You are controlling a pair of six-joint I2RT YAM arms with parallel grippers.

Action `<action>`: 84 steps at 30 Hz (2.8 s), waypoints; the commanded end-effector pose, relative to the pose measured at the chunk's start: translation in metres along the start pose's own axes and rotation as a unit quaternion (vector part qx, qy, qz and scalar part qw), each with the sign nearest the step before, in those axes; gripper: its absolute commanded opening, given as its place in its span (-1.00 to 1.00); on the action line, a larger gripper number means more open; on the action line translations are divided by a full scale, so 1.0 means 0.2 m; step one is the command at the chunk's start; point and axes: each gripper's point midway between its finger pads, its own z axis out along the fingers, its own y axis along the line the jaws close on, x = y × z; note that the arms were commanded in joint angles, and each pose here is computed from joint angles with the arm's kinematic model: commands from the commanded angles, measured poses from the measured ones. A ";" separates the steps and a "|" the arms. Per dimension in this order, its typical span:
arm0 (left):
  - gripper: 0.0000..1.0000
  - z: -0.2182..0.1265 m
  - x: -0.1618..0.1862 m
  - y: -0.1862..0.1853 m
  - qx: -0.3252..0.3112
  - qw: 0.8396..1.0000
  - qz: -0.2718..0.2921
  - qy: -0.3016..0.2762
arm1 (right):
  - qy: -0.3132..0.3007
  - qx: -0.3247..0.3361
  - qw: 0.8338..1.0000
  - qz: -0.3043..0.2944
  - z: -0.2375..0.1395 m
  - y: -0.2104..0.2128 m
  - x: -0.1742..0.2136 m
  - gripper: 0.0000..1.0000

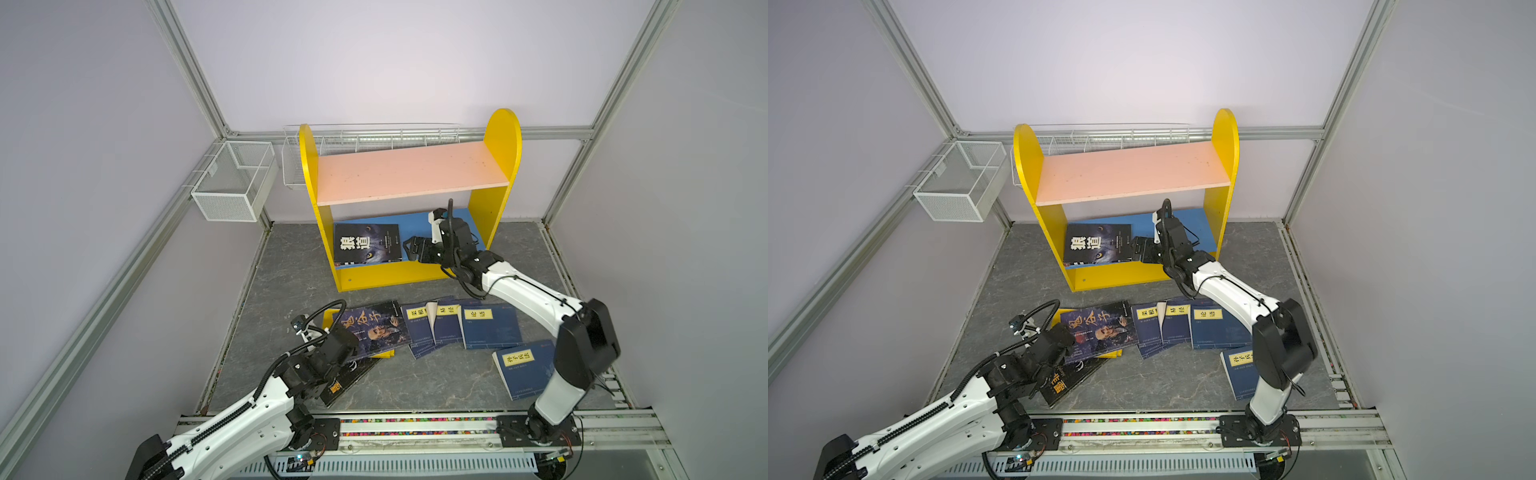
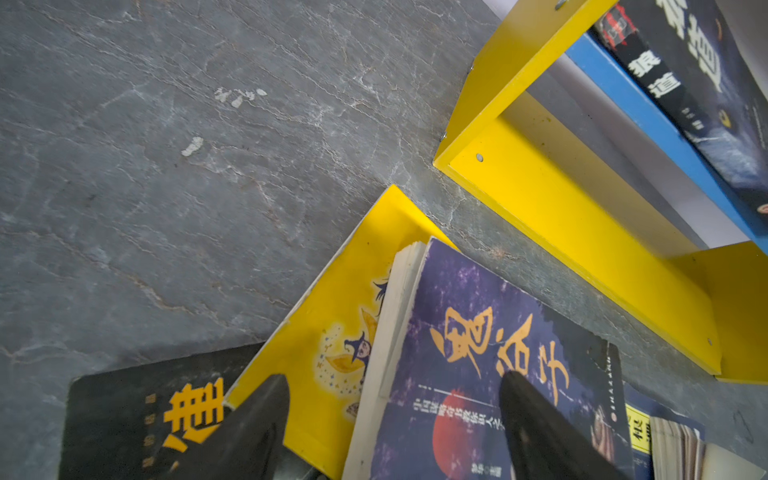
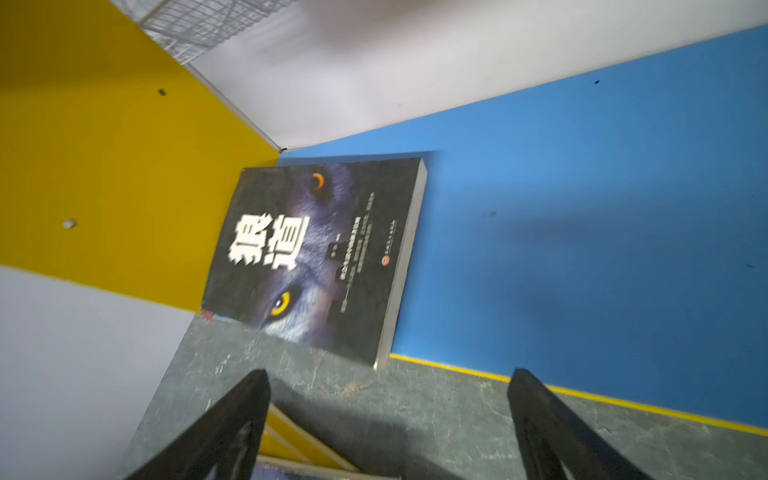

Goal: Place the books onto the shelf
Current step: 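Move right gripper back to the purple book and grasp its edge beside left gripper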

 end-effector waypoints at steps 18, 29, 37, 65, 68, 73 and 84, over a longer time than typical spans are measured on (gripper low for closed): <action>0.40 0.14 0.11 -0.01 -0.032 0.998 0.026 0.050 | 0.424 -0.133 0.891 -0.093 -0.12 0.10 1.29 0.53; 0.23 0.20 0.17 -0.04 -0.040 0.995 0.050 0.070 | 0.412 -0.188 0.889 -0.064 -0.08 0.20 1.23 0.29; 0.21 0.20 0.18 -0.05 -0.041 0.995 0.056 0.075 | 0.330 -0.274 0.904 -0.012 -0.13 0.42 0.95 -0.01; 0.17 0.19 0.18 -0.11 0.012 0.996 0.050 0.072 | 0.277 -0.228 0.933 0.013 -0.02 0.31 0.85 -0.09; 0.17 0.19 0.18 -0.09 0.013 0.996 0.047 0.069 | 0.283 -0.184 0.941 0.031 0.02 0.20 0.87 0.01; 0.17 0.18 0.18 -0.10 0.015 0.997 0.046 0.068 | 0.305 -0.096 0.941 0.108 0.09 -0.05 0.98 0.24; 0.17 0.19 0.18 -0.08 0.006 0.996 0.049 0.070 | 0.339 -0.064 0.929 0.138 0.15 -0.16 1.11 0.37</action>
